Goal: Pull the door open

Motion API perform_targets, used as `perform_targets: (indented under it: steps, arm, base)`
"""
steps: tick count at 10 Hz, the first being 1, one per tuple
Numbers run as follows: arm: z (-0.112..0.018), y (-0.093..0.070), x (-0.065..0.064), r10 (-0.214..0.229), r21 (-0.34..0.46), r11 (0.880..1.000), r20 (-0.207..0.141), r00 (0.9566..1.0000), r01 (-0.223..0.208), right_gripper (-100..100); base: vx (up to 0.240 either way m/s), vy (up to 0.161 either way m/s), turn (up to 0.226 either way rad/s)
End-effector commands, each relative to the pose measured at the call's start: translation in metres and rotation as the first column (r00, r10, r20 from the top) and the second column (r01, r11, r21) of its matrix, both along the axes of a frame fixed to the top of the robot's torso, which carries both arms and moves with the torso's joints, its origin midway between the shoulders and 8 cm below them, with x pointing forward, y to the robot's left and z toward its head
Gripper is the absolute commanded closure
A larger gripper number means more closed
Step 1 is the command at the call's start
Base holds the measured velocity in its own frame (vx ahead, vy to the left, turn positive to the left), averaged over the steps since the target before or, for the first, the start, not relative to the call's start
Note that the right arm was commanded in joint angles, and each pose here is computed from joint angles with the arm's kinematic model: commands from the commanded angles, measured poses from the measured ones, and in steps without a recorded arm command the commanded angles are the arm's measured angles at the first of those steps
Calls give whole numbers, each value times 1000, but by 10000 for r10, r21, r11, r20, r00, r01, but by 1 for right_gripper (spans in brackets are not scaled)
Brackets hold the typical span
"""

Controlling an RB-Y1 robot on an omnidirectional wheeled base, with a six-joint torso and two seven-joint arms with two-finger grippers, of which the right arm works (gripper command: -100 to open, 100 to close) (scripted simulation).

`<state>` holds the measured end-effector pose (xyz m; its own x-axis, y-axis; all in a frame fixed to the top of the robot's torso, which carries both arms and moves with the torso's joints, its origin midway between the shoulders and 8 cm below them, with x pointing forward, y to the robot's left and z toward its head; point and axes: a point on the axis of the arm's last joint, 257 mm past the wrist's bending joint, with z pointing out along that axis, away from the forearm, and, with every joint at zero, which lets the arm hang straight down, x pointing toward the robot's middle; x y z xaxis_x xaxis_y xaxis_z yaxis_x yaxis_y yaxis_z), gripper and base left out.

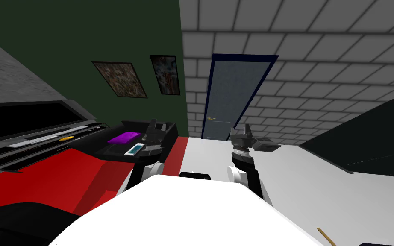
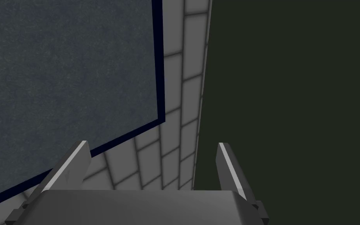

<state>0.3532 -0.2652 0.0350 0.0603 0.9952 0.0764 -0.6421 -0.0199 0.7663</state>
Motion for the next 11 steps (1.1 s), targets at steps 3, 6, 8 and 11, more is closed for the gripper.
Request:
perform_targets:
  steps: [3, 6, 8, 11]
  arm:
    - [-26, -1, 15, 74, -192, 9998, -484, 9988, -83, -100]
    - [-46, -3, 26, 97, -312, 9994, -846, 9964, -124, -100]
    - [-58, -5, 32, 99, -375, 9992, -1065, 9943, -140, -100]
    - [-77, -8, 41, 89, -469, 9988, -1406, 9900, -156, -100]
  base:
    - [138, -5, 35]
    - [153, -4, 30]
    - [111, -1, 25]
    - [102, -5, 29]
